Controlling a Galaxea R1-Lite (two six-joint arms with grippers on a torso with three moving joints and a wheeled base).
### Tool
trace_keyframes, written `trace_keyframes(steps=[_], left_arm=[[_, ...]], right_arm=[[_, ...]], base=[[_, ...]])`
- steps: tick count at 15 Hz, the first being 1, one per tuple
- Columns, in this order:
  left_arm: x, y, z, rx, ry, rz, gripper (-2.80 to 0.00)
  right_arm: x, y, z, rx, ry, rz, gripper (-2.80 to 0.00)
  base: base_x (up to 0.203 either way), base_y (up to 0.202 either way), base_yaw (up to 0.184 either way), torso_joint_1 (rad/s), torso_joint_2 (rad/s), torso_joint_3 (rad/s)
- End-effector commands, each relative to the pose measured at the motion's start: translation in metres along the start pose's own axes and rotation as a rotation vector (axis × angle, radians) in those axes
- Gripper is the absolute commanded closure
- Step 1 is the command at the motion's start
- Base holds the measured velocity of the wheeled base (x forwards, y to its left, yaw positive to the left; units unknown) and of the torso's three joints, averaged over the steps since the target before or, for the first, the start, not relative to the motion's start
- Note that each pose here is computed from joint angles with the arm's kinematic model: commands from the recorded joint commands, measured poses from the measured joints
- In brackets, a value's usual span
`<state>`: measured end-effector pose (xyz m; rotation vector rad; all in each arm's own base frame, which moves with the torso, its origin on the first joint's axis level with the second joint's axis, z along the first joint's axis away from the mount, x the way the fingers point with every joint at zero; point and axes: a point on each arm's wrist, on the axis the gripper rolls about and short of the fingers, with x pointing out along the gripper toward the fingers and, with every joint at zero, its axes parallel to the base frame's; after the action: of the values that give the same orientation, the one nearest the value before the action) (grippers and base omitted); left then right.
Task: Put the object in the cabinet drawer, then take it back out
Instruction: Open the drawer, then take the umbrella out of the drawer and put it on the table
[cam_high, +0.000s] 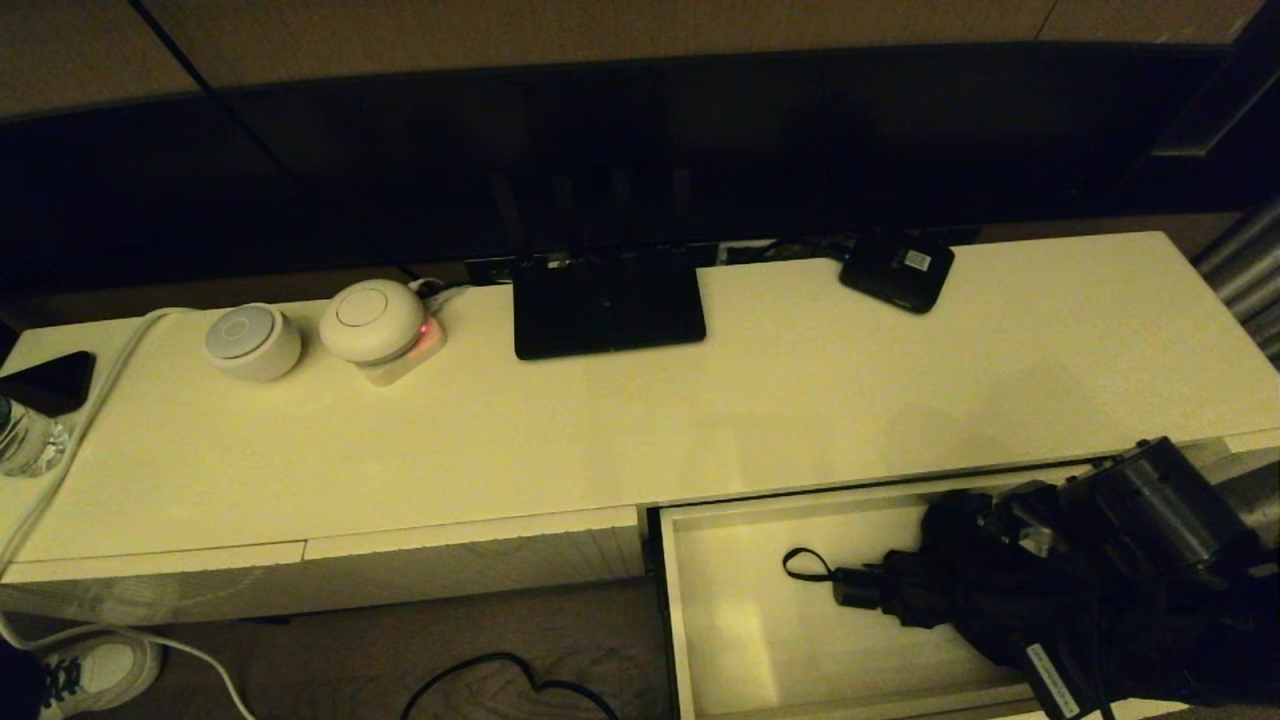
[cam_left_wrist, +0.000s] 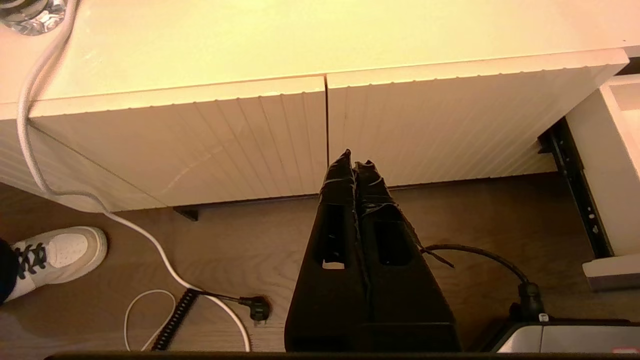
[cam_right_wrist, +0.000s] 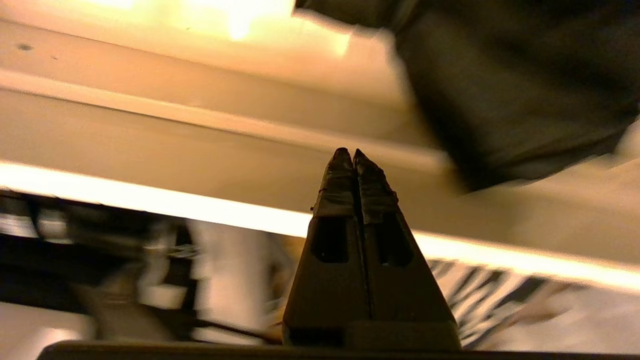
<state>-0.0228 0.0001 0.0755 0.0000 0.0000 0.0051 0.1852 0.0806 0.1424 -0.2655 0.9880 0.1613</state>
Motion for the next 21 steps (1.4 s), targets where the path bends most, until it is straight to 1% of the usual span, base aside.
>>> trace_keyframes(steps=[1,4,8,9,10,11,13,15,17,21], left_arm=[[0.0,0.0,-0.001,0.0,0.003,0.001,0.0],[0.0,0.0,-0.001,0.0,0.003,0.0,0.0],[0.0,0.0,-0.001,0.0,0.003,0.001,0.0],[0.0,0.0,-0.001,0.0,0.003,0.0,0.0],[0.0,0.0,-0.001,0.0,0.003,0.001,0.0],[0.0,0.0,-0.001,0.0,0.003,0.001,0.0],[0.0,0.0,-0.001,0.0,0.003,0.0,0.0],[0.0,0.0,-0.001,0.0,0.003,0.001,0.0],[0.0,0.0,-0.001,0.0,0.003,0.0,0.0],[0.0,0.0,-0.001,0.0,0.003,0.001,0.0]], right_arm=[[-0.017,-0.014,-0.001,-0.225,-0.068,-0.039,0.0],[-0.021,-0.03,-0.003,-0.62,-0.053,-0.099,0.0],[-0.017,-0.043,-0.005,-1.153,0.023,-0.131,0.0],[-0.016,-0.047,-0.005,-1.243,0.04,-0.134,0.0],[-0.013,-0.05,-0.002,-1.292,0.053,-0.131,0.0],[-0.01,-0.05,0.001,-1.31,0.058,-0.119,0.0],[-0.002,-0.05,0.005,-1.381,0.067,-0.084,0.0],[0.008,-0.054,0.009,-1.427,0.079,-0.045,0.0],[0.017,-0.056,0.013,-1.442,0.074,-0.008,0.0],[0.028,-0.07,0.017,-1.429,0.099,0.019,0.0]], base=[[0.0,0.0,0.0,0.0,0.0,0.0],[0.0,0.0,0.0,0.0,0.0,0.0],[0.0,0.0,0.0,0.0,0.0,0.0],[0.0,0.0,0.0,0.0,0.0,0.0],[0.0,0.0,0.0,0.0,0.0,0.0],[0.0,0.0,0.0,0.0,0.0,0.0],[0.0,0.0,0.0,0.0,0.0,0.0],[0.0,0.0,0.0,0.0,0.0,0.0],[0.0,0.0,0.0,0.0,0.0,0.0],[0.0,0.0,0.0,0.0,0.0,0.0]])
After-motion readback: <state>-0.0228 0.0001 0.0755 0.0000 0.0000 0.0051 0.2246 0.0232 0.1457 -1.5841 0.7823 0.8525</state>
